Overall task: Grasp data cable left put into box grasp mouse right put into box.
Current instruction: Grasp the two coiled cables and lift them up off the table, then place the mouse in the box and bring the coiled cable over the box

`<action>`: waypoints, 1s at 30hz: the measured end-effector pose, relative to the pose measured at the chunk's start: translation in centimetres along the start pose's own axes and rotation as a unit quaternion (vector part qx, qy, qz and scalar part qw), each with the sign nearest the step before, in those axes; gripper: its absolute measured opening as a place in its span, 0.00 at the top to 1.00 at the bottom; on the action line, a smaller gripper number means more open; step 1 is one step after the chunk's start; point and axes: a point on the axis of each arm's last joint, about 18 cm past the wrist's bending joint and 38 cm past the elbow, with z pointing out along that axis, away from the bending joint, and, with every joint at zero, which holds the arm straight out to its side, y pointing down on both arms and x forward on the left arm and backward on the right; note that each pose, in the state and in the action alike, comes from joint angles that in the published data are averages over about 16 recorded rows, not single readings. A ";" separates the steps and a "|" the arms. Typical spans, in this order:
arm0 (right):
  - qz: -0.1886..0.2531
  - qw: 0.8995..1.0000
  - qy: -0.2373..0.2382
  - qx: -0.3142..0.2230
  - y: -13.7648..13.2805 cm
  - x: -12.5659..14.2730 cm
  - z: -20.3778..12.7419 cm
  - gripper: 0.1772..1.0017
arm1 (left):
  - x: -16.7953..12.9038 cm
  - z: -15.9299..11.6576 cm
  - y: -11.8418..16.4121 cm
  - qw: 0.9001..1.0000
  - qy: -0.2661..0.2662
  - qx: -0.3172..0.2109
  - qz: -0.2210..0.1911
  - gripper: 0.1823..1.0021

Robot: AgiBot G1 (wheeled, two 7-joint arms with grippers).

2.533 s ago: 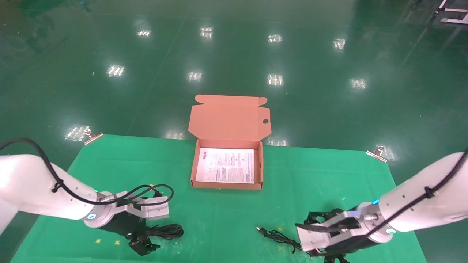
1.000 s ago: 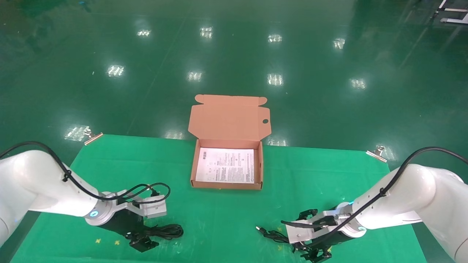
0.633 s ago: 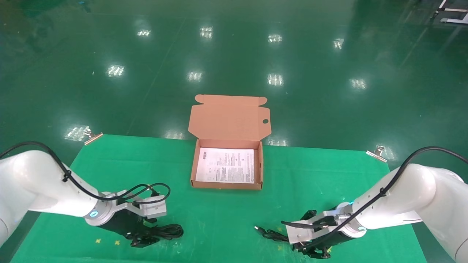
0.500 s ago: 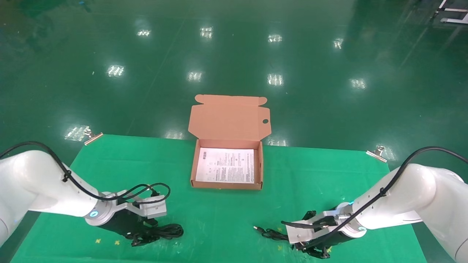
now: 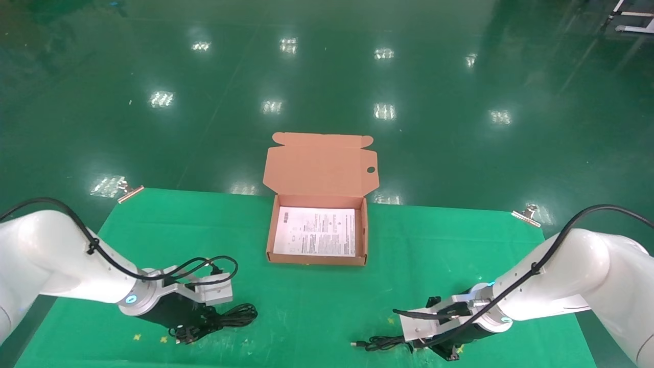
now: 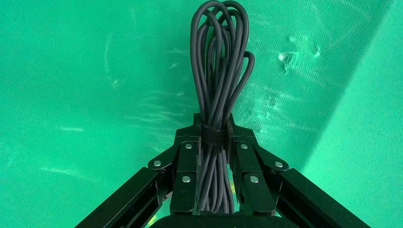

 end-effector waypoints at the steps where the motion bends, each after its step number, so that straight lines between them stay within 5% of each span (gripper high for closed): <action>1: 0.002 1.000 0.008 0.001 0.1 0.5 -0.5 0.93 | -0.3 -0.3 0.0 1.000 -0.005 0.002 0.003 0.87; 13: -0.003 0.987 0.160 0.027 -1.1 8.5 -10.5 0.96 | -5.4 -6.2 -2.0 0.988 -0.126 0.036 0.086 0.89; 30: -0.075 0.933 0.330 0.124 -11.8 18.9 -19.1 0.96 | -9.3 -13.8 -11.2 0.932 -0.307 0.081 0.172 0.89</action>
